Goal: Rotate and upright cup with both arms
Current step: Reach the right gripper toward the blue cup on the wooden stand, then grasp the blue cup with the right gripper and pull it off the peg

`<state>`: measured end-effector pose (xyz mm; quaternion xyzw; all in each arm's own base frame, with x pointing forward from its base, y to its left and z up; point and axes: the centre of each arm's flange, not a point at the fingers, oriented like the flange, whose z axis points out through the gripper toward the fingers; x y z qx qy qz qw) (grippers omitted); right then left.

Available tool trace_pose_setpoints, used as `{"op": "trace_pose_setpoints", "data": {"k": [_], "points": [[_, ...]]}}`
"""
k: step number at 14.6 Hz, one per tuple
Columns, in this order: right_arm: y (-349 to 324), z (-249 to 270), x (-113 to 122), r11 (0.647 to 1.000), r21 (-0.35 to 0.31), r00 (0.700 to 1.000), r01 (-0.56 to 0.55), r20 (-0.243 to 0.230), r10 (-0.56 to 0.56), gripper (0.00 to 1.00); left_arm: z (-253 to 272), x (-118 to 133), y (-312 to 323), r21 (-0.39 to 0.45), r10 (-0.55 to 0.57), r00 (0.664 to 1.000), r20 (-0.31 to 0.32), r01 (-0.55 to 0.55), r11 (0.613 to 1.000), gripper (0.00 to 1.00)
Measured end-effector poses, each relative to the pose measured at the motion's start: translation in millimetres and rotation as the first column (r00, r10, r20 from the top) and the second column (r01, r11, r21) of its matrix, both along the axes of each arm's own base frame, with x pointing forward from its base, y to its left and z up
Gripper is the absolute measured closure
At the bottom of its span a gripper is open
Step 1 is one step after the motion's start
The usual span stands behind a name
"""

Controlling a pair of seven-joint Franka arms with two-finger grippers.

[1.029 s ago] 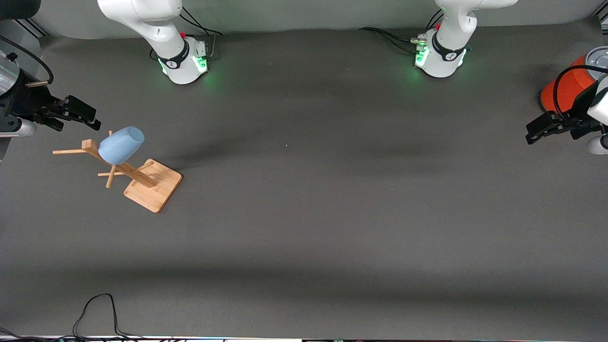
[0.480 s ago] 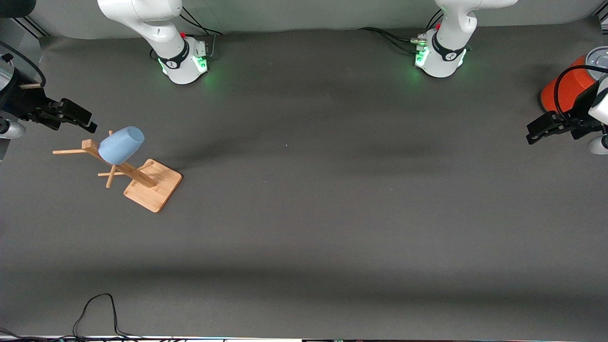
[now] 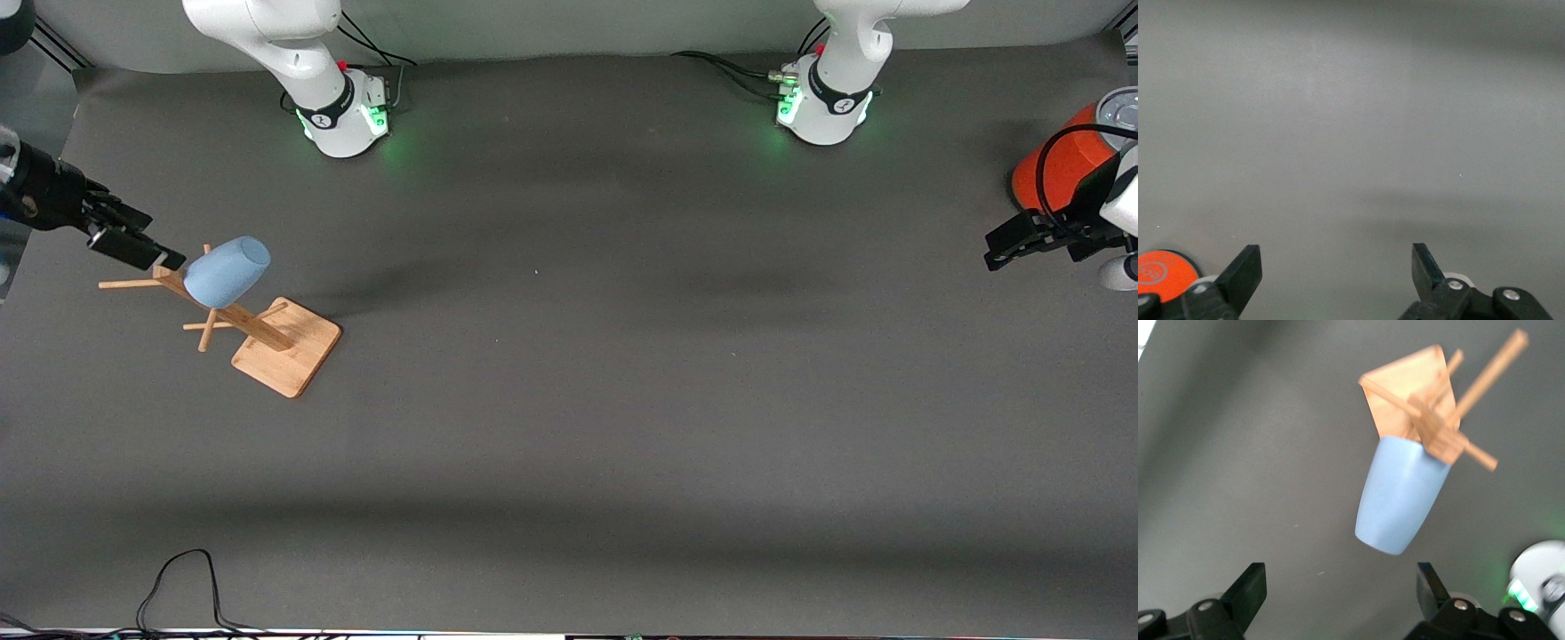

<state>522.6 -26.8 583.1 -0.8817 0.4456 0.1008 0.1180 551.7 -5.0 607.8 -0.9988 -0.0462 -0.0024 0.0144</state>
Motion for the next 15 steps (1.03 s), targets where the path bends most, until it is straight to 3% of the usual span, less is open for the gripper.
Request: {"op": "trace_pose_setpoints", "data": {"k": [2,4,9,15], "points": [[-16,-22,-2,0.986,0.040,0.984,0.160,-0.084,-0.156,0.00,-1,1,0,0.000,0.000,1.000,-0.002,0.000,1.000,0.00],[-25,-41,-4,0.974,0.036,0.967,0.225,-0.128,-0.219,0.00,-3,2,0,0.000,0.000,1.000,-0.006,0.000,1.000,0.00],[-38,-88,-13,0.961,0.028,0.947,0.277,-0.179,-0.267,0.00,-5,2,0,0.000,0.000,1.000,-0.009,0.000,1.000,0.00],[-37,-121,-15,0.953,0.019,0.942,0.302,-0.162,-0.295,0.00,-5,2,0,0.000,-0.002,1.000,-0.009,0.002,1.000,0.00]]}}
